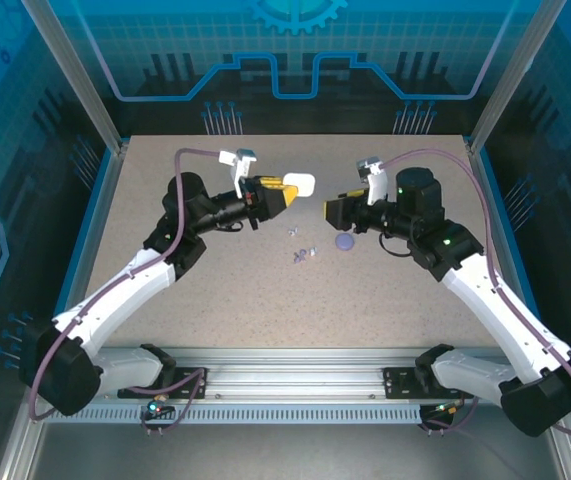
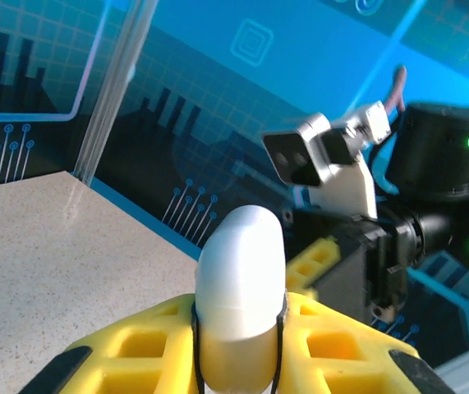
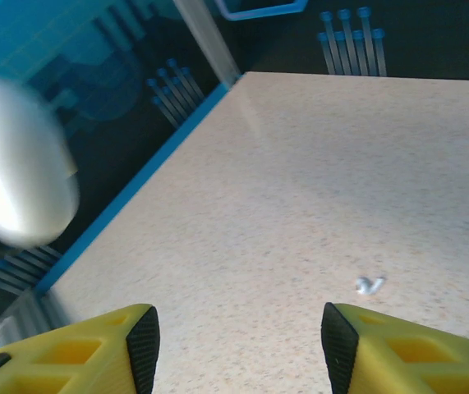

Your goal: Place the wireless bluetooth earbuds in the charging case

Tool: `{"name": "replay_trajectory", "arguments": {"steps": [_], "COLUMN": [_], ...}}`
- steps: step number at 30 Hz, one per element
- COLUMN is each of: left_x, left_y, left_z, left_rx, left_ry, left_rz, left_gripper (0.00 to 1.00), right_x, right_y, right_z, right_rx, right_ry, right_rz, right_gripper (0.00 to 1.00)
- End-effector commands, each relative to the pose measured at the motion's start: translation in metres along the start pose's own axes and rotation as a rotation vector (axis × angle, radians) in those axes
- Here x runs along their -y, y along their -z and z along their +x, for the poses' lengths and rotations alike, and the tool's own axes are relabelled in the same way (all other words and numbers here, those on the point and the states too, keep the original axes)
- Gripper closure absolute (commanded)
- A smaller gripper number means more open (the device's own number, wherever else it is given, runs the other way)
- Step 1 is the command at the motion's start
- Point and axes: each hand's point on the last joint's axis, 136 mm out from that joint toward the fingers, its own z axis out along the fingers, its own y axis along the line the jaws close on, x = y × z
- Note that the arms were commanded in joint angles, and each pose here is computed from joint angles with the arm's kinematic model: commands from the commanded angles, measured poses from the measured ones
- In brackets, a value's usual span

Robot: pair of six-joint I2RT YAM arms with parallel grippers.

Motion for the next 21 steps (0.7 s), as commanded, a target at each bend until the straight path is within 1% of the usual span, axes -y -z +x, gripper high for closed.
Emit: {"name": "replay_trajectory", "arguments": {"steps": [1,8,12,16,21], "left_x": [-0.007,0.004,0.013,0.019,0.025], "left_y": [0.004,0.005,0.007,0.007,0.008], "left_z": [-0.007,-0.003,-0.002,0.000,0.000], "left_rx": [0.027,-0.020,-0.035,-0.050,-0.054], "left_ry": [0.066,0.033,0.015,0.005,-0.008], "left_rz": [0.050,0.133,0.175,0.207,0.222], "left_gripper": [0.79,0.79,0.79,0.79,0.79], "right_x": [-0.021,-0.046,-0.053,-0.064,-0.078], "right_y": [0.016,0.031,0.029,0.027,0.022], "right_z": [-0.011,-0.020,-0.026,-0.033,-0.035], "right_rx": [0.036,0.036,0.032,0.037,0.027], "right_ry": [0.041,0.122,0.129,0.135,0.160], "right_rz": [-0.191,-0.372,-0.412,-0.474,-0.507], "right_gripper": [0.43,0.43,0.43,0.48,0.49]}}
